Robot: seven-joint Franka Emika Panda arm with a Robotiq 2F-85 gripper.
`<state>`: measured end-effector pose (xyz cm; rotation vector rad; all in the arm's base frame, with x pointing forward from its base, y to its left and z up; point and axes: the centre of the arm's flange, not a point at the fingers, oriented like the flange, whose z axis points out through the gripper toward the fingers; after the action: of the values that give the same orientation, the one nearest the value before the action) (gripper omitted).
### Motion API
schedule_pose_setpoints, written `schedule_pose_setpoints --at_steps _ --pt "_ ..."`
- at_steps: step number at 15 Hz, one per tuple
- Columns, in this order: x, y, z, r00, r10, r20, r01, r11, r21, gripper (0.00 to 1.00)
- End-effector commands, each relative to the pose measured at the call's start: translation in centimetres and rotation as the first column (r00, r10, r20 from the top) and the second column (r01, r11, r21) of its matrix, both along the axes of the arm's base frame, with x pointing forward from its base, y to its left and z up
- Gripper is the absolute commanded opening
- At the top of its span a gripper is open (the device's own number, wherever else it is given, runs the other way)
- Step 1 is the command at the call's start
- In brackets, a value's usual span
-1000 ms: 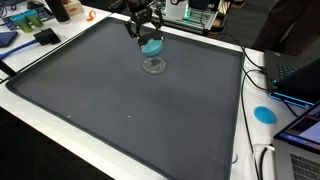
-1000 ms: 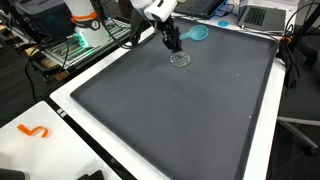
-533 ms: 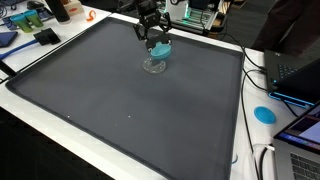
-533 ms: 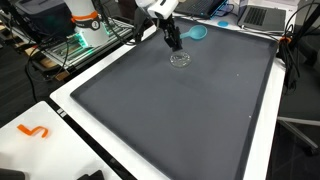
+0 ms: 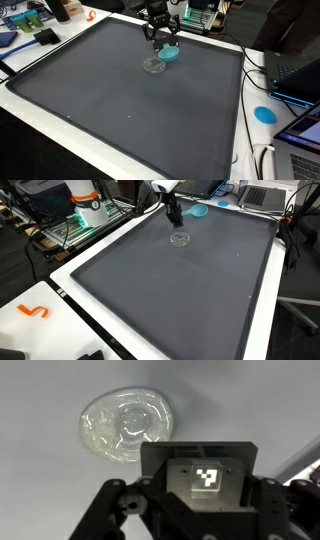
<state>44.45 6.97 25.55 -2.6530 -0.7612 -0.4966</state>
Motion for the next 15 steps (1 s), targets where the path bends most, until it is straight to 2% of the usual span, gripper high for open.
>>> schedule_pose_setpoints --at_steps 1,6,15 --pt "-1.5 1.5 1.1 0.998 -0.07 -0.004 0.07 0.997 -0.032 0.31" --pt "-1.7 3.7 1.9 0.987 -0.159 0.006 0.159 0.983 -0.088 0.31" --pt "-1.2 5.9 3.0 0.975 -0.221 0.001 0.217 0.955 -0.204 0.31"
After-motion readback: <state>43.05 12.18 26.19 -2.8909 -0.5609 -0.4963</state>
